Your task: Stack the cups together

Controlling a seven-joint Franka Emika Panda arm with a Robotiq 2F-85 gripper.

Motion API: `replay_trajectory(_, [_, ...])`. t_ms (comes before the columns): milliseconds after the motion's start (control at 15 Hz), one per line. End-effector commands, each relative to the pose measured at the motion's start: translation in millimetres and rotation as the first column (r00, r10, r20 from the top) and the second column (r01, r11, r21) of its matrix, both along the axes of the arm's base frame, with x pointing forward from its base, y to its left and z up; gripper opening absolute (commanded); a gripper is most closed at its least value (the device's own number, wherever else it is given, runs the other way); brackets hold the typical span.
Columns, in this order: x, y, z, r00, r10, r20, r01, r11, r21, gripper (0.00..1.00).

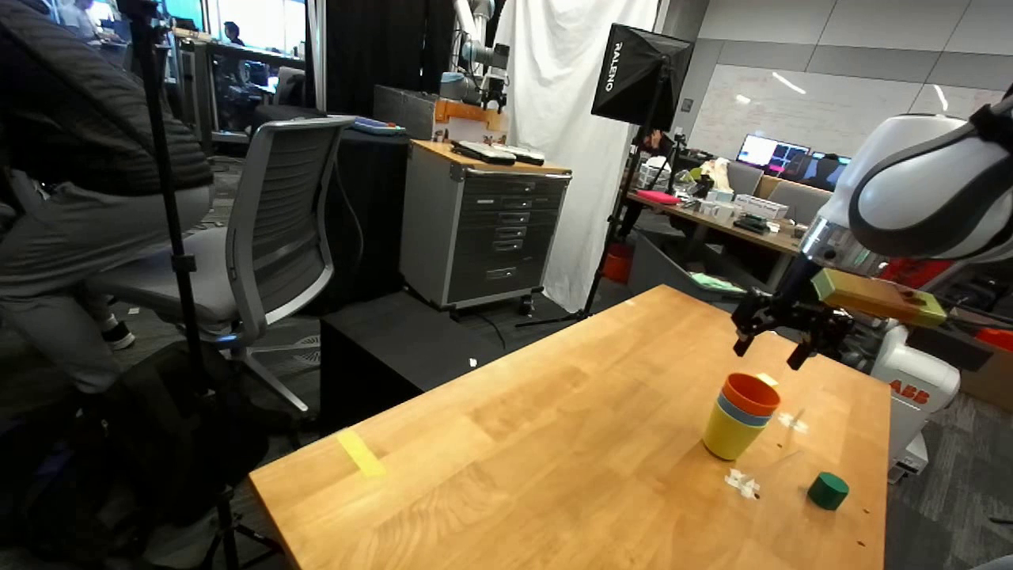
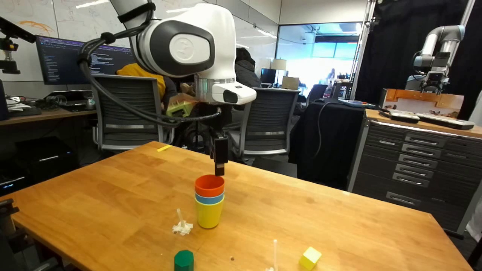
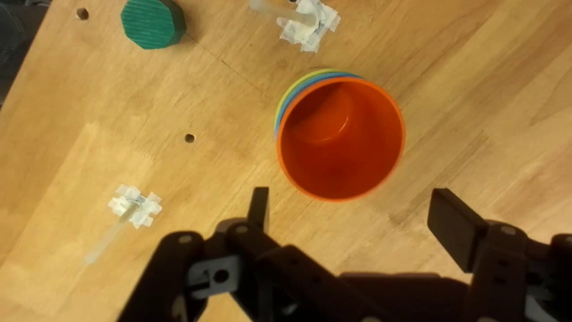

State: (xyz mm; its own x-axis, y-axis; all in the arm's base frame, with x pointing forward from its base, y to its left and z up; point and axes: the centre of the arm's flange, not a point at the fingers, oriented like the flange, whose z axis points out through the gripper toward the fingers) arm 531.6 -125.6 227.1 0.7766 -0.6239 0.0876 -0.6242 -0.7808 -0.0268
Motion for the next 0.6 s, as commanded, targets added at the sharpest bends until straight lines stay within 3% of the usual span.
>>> replay_trajectory(0, [-12.5, -1.9, 34.3, 0.983, 0.172, -0.066, -0.168, 0.983, 0.072, 0.98])
replay_trajectory(267, [-21.9, -3.9, 49.9, 0.92, 0.369, -0.133, -0.35, 0.926, 0.143, 1.0])
replay_trajectory(533, [-30.7, -5.2, 53.7, 0.818, 0.538, -0.206, -0.495, 0.839, 0.227, 1.0])
